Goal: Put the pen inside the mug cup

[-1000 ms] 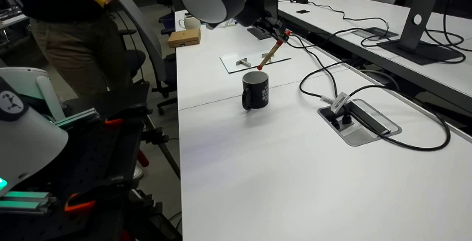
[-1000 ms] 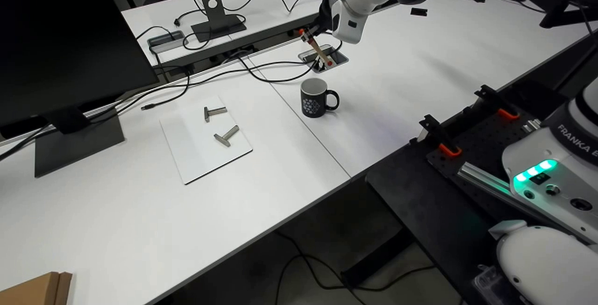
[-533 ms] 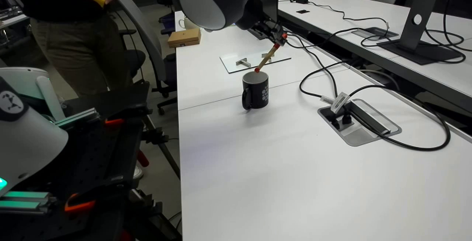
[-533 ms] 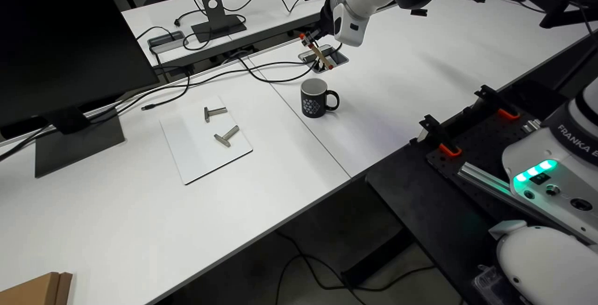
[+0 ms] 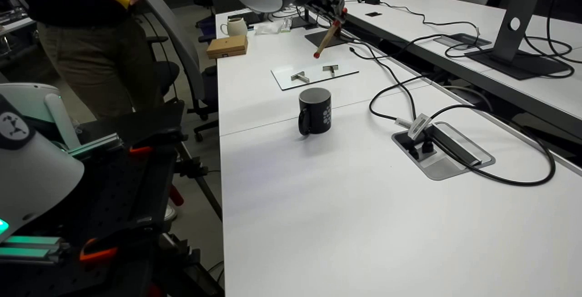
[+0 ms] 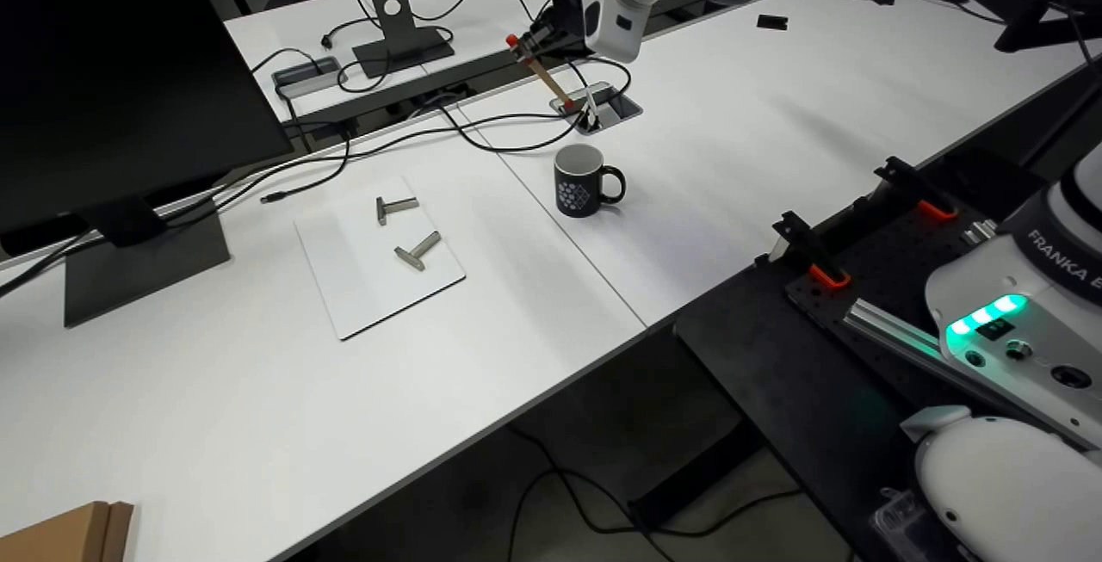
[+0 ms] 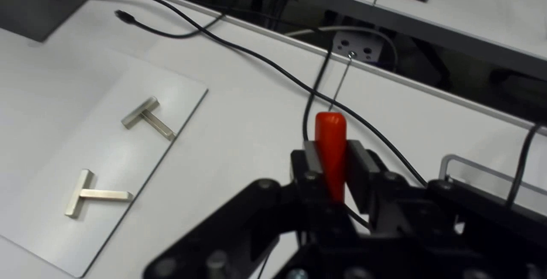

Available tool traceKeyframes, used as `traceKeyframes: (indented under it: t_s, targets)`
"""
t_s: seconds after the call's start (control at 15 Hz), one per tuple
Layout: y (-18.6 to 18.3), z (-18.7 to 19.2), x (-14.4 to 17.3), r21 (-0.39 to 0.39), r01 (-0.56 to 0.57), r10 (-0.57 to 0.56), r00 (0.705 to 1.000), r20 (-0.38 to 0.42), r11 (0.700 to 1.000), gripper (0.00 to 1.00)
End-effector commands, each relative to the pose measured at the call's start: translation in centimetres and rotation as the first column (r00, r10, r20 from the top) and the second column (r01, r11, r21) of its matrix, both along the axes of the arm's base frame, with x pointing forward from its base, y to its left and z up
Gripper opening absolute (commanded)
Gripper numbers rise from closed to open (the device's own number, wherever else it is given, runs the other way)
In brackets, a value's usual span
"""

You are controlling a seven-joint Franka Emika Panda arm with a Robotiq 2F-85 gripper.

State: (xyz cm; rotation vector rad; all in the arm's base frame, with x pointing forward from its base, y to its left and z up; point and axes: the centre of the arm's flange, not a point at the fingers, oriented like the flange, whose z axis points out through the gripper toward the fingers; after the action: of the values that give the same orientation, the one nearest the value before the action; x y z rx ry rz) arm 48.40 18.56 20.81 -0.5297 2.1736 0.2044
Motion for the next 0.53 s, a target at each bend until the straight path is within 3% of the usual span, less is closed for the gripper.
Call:
traceKeyframes:
  t_s: [0.0,0.47]
  targets:
    - [0.61,-1.27,0.27,0.053,-0.077,0.073,0.994,0.075,0.996,0.06]
    - [0.35,-1.27,0.85,-0.021,-0.007,0.01,0.988,0.154,1.0,0.06]
